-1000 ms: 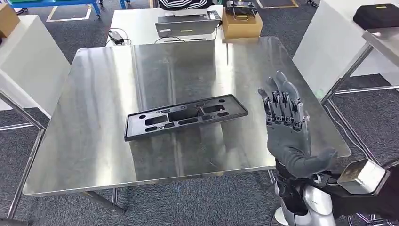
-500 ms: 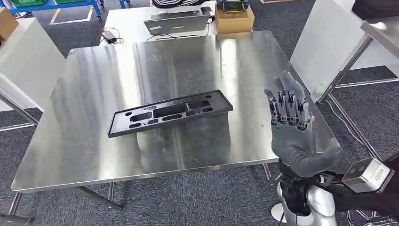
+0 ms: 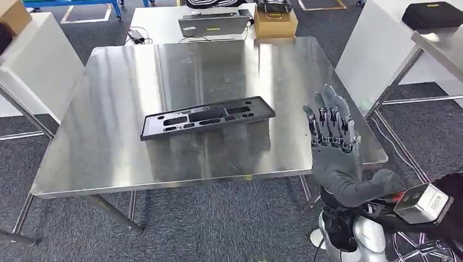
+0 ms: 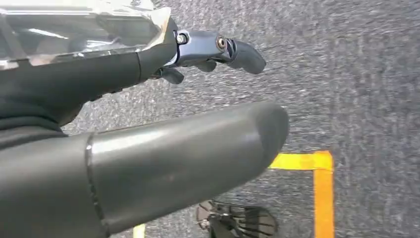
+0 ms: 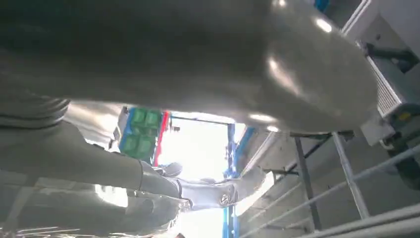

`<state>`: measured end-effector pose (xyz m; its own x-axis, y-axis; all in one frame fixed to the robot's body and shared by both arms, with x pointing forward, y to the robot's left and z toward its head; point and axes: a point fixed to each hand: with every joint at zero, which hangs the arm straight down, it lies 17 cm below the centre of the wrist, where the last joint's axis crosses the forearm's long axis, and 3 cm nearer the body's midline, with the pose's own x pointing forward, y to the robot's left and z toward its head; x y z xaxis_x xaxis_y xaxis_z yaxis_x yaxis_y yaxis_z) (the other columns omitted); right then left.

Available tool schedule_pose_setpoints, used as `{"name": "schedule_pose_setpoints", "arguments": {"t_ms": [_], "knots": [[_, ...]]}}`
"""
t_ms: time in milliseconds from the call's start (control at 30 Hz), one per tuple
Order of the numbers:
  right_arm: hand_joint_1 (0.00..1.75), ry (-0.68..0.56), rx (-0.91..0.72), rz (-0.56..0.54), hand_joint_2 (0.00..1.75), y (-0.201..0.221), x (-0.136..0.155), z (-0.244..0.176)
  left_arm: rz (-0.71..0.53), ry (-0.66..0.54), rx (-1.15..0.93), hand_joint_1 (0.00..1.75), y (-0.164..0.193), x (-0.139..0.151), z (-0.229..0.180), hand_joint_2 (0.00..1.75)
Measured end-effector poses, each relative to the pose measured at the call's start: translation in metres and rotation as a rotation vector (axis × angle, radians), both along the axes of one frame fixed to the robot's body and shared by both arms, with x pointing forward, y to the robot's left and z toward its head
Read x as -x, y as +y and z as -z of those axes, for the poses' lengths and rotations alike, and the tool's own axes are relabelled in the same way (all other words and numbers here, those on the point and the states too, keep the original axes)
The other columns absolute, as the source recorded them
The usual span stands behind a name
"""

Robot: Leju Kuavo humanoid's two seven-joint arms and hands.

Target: Take the parts from the cabinet and place them on the table.

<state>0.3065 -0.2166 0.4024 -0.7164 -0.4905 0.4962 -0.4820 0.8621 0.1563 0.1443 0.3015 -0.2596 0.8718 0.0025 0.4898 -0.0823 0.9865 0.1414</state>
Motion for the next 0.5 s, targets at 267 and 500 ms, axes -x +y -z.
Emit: {"name": "schedule_pose_setpoints", "arguments": {"t_ms": [267, 500], "knots": [[0.00, 0.012, 0.001, -0.009, 0.00, 0.0021, -0.0023, 0.0036, -0.025, -0.002, 0.008, 0.00, -0.0013, 0.0026, 0.0003, 0.00], [0.00, 0.019, -0.009, -0.008, 0.00, 0.0024, -0.0041, 0.0039, -0.037, 0.006, 0.011, 0.00, -0.0011, 0.0081, 0.0015, 0.00]]}}
